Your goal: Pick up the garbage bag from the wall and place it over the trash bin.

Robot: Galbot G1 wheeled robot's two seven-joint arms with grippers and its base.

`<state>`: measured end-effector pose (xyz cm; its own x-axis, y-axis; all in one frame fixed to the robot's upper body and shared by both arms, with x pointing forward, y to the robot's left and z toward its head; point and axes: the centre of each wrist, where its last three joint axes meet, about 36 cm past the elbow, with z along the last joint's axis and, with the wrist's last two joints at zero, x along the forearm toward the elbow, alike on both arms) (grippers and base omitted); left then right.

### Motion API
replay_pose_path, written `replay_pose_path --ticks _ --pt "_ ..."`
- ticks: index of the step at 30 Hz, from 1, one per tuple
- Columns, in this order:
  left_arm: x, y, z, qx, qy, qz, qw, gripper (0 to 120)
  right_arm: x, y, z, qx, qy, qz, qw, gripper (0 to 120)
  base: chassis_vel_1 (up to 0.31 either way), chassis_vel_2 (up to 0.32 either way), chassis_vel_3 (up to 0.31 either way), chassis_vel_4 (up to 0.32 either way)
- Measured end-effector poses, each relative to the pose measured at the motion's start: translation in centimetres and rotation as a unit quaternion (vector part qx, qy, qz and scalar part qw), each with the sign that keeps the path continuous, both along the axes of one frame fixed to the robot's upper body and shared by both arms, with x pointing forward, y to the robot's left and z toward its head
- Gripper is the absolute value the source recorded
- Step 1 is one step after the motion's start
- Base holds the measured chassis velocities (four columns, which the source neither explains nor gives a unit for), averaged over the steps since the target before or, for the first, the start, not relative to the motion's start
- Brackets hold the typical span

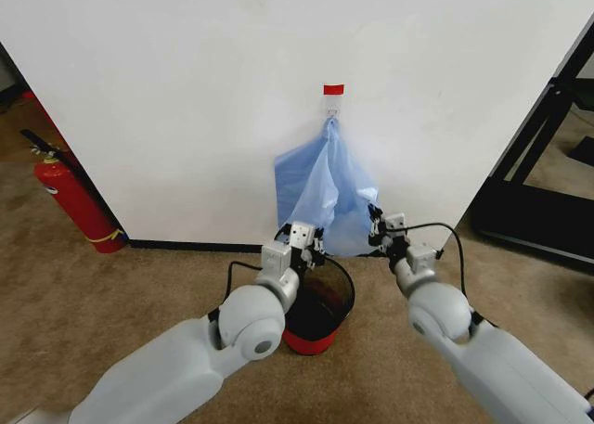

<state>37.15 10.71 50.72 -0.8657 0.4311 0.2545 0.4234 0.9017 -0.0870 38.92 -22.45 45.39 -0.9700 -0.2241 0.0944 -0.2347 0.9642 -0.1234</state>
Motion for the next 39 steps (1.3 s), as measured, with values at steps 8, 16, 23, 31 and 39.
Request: replay_pose_path --ticks 8,16,23,31,39 --pt "-2.6 1.8 -0.5 0.005 0.004 0.003 1.0000 0 -4.0 0.6 -0.5 -0.010 0.014 0.013 1.000 0 0.000 0.000 0.000 0.000" --pt "-4.5 3.1 -0.3 0.005 0.001 0.012 0.9999 0 -6.1 1.1 -0.9 -0.009 0.030 0.016 0.999 0 0.000 0.000 0.000 0.000" --pt "-5.1 3.3 0.0 0.001 -0.004 0.011 0.9999 0 -7.3 1.2 -0.3 -0.003 0.028 0.015 0.999 0 0.000 0.000 0.000 0.000" --pt "-6.6 3.5 -0.7 0.010 -0.002 0.002 0.9999 0 -9.2 1.2 0.0 -0.010 0.037 0.007 0.999 0 0.000 0.000 0.000 0.000" --pt "-7.0 3.6 0.1 0.007 -0.016 -0.005 0.9998 0 -10.4 1.3 1.1 -0.002 0.024 -0.003 1.000 0 0.000 0.000 0.000 0.000"
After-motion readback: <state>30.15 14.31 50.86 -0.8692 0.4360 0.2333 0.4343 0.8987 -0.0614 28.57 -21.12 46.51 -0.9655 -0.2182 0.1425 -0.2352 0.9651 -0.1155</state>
